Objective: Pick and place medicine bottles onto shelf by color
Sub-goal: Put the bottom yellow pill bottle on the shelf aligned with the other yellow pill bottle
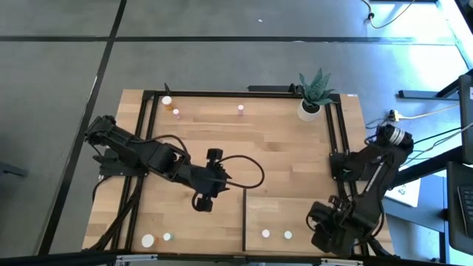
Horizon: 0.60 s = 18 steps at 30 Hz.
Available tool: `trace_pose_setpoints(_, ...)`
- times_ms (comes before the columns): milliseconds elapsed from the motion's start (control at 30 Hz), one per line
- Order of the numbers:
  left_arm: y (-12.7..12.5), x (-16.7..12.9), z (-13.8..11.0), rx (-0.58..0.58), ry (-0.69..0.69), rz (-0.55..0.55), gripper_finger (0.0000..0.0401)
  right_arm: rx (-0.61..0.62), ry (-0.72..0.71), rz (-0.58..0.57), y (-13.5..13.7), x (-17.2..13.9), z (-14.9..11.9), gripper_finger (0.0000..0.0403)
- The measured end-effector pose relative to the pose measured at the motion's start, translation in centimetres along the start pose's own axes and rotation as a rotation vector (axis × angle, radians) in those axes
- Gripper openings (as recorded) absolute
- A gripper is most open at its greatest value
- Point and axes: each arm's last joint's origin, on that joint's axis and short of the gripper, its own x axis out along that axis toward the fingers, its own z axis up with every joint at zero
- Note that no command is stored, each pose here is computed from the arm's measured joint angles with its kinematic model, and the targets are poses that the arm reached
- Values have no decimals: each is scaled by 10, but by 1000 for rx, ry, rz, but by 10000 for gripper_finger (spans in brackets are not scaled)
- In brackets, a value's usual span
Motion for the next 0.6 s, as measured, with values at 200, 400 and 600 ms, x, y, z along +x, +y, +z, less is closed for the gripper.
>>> trace_pose_setpoints(200,0,0,0,0,-1,0,144,-14,-2,-47,5,15,-3,122)
trace_pose_setpoints(400,0,0,0,0,-1,0,144,-20,-1,-67,7,21,-4,122)
trace_pose_setpoints(600,0,0,0,0,-2,0,144,-22,-2,-68,7,21,-4,122)
